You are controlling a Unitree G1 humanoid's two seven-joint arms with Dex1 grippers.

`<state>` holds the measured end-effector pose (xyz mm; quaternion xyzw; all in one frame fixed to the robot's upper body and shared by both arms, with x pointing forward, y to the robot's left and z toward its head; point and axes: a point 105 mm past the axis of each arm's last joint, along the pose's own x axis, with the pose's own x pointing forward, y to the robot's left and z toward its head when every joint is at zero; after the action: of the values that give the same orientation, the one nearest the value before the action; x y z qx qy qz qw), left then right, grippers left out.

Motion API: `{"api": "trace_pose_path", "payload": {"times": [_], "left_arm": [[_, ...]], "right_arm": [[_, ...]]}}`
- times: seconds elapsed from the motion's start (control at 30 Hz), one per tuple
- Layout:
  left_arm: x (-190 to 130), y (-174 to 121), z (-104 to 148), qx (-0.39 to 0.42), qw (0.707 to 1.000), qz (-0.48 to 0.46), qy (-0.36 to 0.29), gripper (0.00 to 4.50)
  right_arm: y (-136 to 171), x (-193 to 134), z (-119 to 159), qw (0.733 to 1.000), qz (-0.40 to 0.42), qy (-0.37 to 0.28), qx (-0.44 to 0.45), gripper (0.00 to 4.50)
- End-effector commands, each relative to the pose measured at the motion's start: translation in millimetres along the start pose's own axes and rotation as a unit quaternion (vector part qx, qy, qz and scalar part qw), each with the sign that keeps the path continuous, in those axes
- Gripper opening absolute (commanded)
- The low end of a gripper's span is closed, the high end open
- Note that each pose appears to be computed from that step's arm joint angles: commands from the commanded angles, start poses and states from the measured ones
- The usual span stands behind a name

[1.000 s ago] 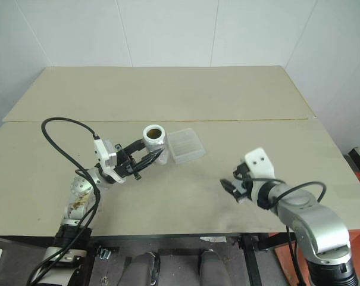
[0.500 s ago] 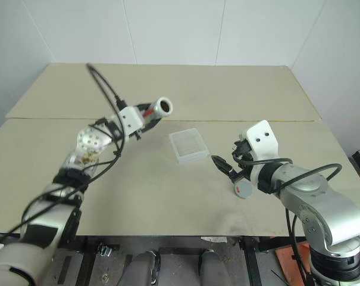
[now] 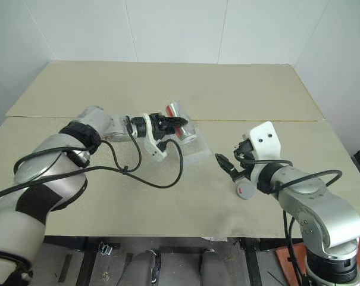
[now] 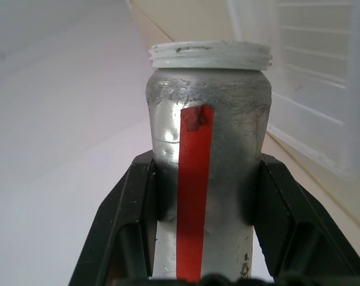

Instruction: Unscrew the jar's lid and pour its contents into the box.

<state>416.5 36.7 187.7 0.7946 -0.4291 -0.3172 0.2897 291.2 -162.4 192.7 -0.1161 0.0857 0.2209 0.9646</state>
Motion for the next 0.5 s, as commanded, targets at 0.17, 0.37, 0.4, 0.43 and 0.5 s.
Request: {"api": "trace_pose_path", "payload": {"times": [0.17,0.37,0.4,0.43,0.5], "left_arm": [[-2.1,12.5,-6.4,0.138,0.989,0.018,-0.051,1.88],[-4.4,18.3,-15.0,0.133,0.99,0.038,-0.023,1.88],[-4.9,17.5,-15.1,0.135,0.99,0.038,-0.022,1.88],[-5.7,16.8,-14.5,0.118,0.992,0.042,-0.017,1.88],[-7.7,17.5,-14.6,-0.018,0.997,0.067,0.026,1.88]], "right_arm": [[-6.2,-7.5,10.5,0.999,-0.022,-0.019,-0.016,4.49],[-7.1,-5.7,8.9,1.0,-0.022,-0.019,-0.01,4.49],[-6.8,-5.1,8.3,1.0,-0.022,-0.016,-0.014,4.49],[-6.7,-4.5,7.9,1.0,-0.021,-0.016,-0.014,4.49],[-6.9,-3.3,6.7,1.0,-0.021,-0.015,-0.014,4.49]]}}
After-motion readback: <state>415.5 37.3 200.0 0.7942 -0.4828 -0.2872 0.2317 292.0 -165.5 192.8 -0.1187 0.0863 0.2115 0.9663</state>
